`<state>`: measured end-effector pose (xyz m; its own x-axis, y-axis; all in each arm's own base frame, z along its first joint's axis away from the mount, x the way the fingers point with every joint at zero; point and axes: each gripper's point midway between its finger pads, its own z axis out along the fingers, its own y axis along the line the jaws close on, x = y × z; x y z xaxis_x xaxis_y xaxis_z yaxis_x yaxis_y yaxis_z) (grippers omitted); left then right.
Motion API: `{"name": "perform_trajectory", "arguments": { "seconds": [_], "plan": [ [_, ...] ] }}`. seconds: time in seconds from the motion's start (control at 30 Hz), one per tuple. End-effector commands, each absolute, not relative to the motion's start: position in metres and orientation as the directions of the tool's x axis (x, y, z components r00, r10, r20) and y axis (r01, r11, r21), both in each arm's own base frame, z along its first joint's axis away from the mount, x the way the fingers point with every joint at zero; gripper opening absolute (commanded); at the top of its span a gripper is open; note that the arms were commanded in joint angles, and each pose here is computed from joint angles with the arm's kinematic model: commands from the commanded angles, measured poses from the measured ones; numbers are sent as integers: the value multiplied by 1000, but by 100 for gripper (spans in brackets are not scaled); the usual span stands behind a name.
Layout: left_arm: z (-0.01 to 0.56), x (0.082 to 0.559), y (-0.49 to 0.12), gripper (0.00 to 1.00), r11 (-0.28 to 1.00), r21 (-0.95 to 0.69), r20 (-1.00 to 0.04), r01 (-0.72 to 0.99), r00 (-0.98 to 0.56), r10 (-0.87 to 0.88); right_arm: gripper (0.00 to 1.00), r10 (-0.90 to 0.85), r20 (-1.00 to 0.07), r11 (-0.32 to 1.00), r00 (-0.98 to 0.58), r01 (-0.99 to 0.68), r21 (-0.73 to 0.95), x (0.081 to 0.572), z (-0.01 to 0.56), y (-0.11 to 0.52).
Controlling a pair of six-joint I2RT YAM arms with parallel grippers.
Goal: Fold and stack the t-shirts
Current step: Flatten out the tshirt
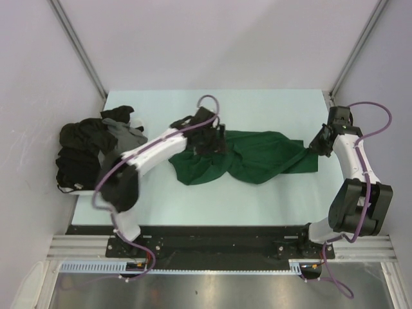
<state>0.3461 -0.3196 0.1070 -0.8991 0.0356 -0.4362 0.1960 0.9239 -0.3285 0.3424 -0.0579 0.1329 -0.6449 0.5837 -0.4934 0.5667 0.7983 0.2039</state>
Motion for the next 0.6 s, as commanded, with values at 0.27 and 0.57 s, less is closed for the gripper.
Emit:
{"name": "perform_trajectory", "arguments": {
  "seconds": [0.27,0.57],
  "plan": [
    [165,337,-320,72,533,-722,-165,-441,-639,-751,0,578,-545,801,-608,551,235,352,150,-59],
    [142,359,-335,69,427,-650,-144,-629,-450,-882,0,579,-554,798,-599,556,233,353,154,-60]
  ]
}}
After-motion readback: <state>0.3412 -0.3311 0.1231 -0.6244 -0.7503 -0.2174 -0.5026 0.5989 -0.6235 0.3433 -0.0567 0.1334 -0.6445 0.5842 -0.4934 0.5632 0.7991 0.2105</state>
